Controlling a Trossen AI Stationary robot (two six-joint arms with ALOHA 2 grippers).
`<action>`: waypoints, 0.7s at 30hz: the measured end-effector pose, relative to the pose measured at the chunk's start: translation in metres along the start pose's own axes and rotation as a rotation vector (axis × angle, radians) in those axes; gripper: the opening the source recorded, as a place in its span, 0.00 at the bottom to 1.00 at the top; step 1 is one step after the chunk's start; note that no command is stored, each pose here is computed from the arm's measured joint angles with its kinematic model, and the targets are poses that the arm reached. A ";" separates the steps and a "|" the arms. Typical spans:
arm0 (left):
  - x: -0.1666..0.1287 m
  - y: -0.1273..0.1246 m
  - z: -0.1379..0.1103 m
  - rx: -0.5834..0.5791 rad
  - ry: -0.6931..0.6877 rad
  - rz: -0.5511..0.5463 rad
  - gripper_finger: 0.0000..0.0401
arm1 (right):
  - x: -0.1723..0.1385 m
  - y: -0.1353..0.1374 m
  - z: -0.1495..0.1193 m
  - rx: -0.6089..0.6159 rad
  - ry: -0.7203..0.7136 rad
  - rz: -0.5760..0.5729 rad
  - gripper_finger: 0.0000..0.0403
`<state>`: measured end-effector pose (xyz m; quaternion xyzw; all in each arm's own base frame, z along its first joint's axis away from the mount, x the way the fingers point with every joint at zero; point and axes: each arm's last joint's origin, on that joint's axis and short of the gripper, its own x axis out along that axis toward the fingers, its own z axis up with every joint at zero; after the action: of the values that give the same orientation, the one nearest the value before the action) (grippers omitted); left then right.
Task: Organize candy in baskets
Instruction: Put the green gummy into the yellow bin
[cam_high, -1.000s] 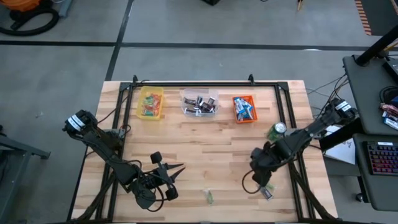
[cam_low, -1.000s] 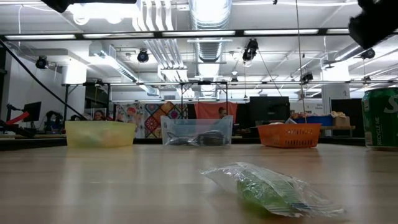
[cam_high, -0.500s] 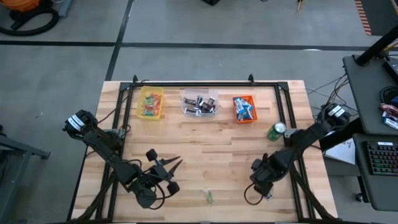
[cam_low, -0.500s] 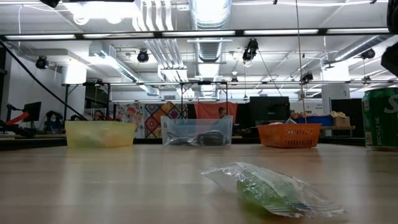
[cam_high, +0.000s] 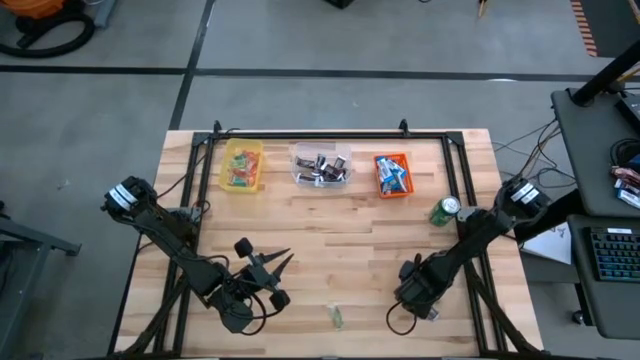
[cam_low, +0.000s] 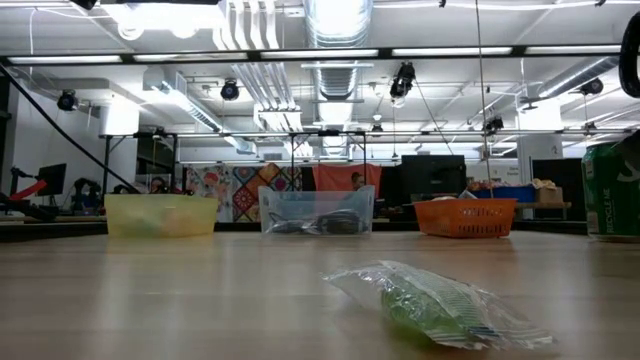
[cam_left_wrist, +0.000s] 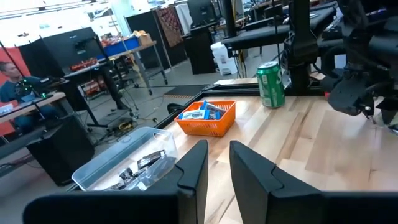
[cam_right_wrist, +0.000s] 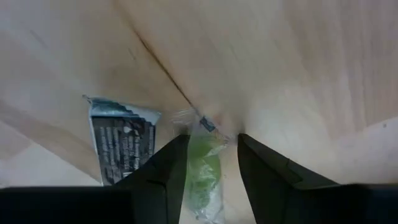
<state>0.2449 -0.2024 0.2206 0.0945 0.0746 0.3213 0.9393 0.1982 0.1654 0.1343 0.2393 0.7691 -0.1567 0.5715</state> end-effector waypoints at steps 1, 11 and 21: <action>0.000 0.000 0.000 -0.002 0.000 0.000 0.12 | 0.001 0.000 0.001 -0.011 0.004 -0.005 0.32; 0.000 -0.008 -0.001 -0.047 0.097 -0.267 0.12 | -0.013 -0.005 0.003 -0.057 -0.105 0.015 0.04; -0.001 -0.028 -0.011 -0.134 0.154 -0.477 0.13 | -0.084 -0.005 0.012 -0.200 -0.755 0.236 0.03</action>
<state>0.2586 -0.2234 0.2037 -0.0130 0.1449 0.1010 0.9842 0.2247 0.1392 0.2103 0.1950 0.4839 -0.0914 0.8482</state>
